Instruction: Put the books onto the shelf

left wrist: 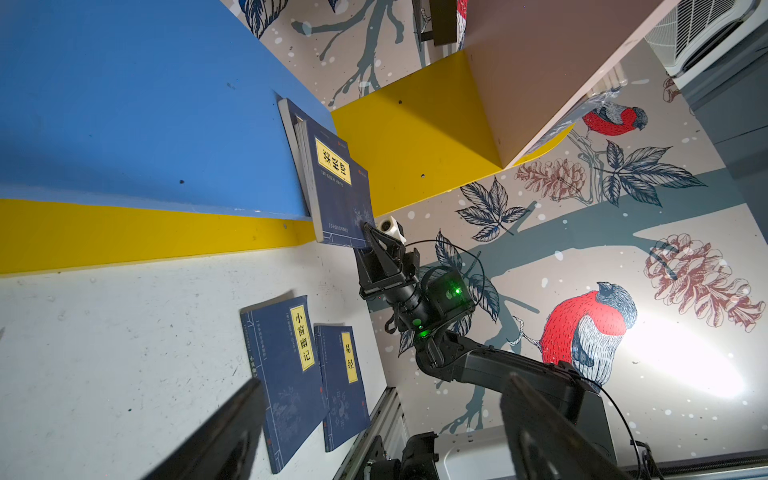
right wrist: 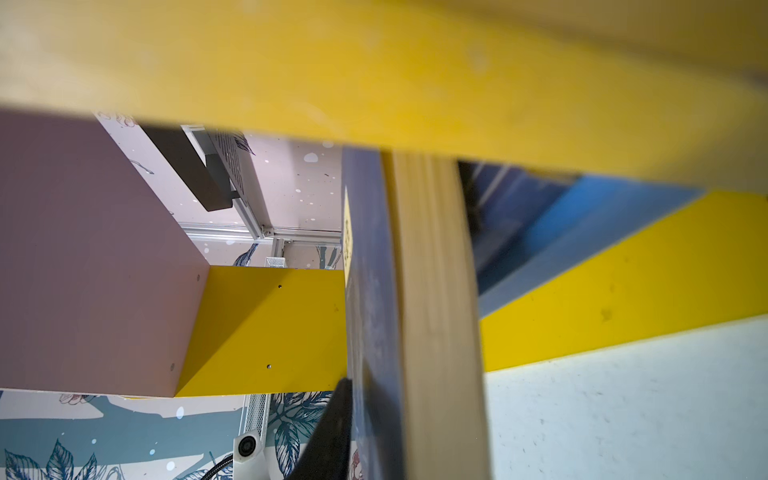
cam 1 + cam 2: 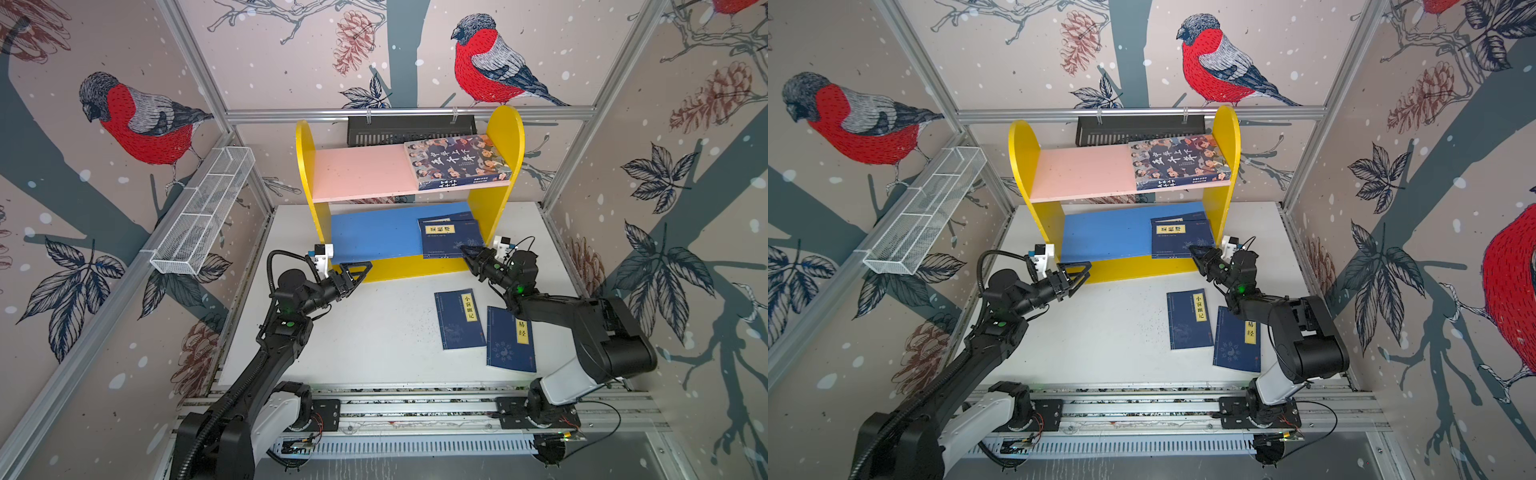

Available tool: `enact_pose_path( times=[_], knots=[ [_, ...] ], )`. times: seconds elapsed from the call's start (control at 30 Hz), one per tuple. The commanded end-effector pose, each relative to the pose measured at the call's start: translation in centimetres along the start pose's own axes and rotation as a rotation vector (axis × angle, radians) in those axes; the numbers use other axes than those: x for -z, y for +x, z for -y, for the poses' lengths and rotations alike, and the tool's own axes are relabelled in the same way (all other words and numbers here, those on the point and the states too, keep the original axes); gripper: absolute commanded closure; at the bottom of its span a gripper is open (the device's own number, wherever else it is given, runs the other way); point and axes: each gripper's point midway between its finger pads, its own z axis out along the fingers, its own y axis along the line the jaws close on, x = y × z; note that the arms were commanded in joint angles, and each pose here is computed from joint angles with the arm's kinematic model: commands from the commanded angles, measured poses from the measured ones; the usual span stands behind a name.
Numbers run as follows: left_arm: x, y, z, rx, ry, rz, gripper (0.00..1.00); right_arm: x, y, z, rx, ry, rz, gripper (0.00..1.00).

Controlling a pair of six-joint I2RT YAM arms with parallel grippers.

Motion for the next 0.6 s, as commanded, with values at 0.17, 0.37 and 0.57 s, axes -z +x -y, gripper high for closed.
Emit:
enact_pose_path(
  times=[0.17, 0.37, 0.57],
  knots=[
    [0.28, -0.06, 0.94, -0.037, 0.034, 0.011, 0.11, 0.29, -0.16, -1.51, 0.005, -0.064, 0.019, 0.58],
    [0.45, 0.12, 0.93, -0.039, 0.035, 0.015, 0.10, 0.59, 0.21, -1.62, -0.003, -0.060, 0.021, 0.52],
    [0.57, 0.19, 0.86, -0.038, 0.034, 0.020, 0.10, 0.83, 0.67, -1.34, -0.001, -0.032, 0.022, 0.49]
  ],
)
